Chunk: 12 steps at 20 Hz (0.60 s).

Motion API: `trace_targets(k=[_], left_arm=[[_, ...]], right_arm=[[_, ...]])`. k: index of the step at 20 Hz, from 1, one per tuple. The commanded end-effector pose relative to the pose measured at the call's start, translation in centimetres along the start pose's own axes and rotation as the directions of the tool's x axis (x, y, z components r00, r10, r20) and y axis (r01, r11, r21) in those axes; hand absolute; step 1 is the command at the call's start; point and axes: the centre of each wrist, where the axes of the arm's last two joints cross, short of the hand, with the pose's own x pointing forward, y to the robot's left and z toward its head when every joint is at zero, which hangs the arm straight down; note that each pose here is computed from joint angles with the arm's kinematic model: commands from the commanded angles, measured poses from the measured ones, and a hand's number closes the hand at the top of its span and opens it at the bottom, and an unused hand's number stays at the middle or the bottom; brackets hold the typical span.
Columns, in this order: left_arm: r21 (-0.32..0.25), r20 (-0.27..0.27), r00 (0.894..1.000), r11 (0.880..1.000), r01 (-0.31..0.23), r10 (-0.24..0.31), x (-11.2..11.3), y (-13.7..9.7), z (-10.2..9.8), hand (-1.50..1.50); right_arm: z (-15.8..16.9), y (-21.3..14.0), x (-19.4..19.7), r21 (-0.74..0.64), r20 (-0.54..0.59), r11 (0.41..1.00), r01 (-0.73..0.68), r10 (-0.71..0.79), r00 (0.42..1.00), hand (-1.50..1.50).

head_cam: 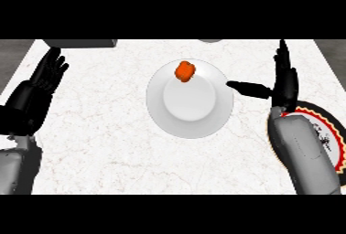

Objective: Pick the squash from the plate and place it in the plate

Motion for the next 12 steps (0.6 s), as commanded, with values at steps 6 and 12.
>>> trace_targets(k=[6,12], left_arm=[[-0.006,-0.005,1.0,1.0,0.004,-0.004,0.3,0.3,0.3,0.0],[0.003,-0.001,1.0,1.0,0.0,0.0,-1.1,-3.1,0.7,0.0]], right_arm=[[4.1,-10.1,-1.4,0.013,0.019,0.999,-0.037,0.037,0.999,-1.5],[6.3,-12.8,-2.9,0.008,0.03,0.997,-0.073,0.073,0.997,-1.5]])
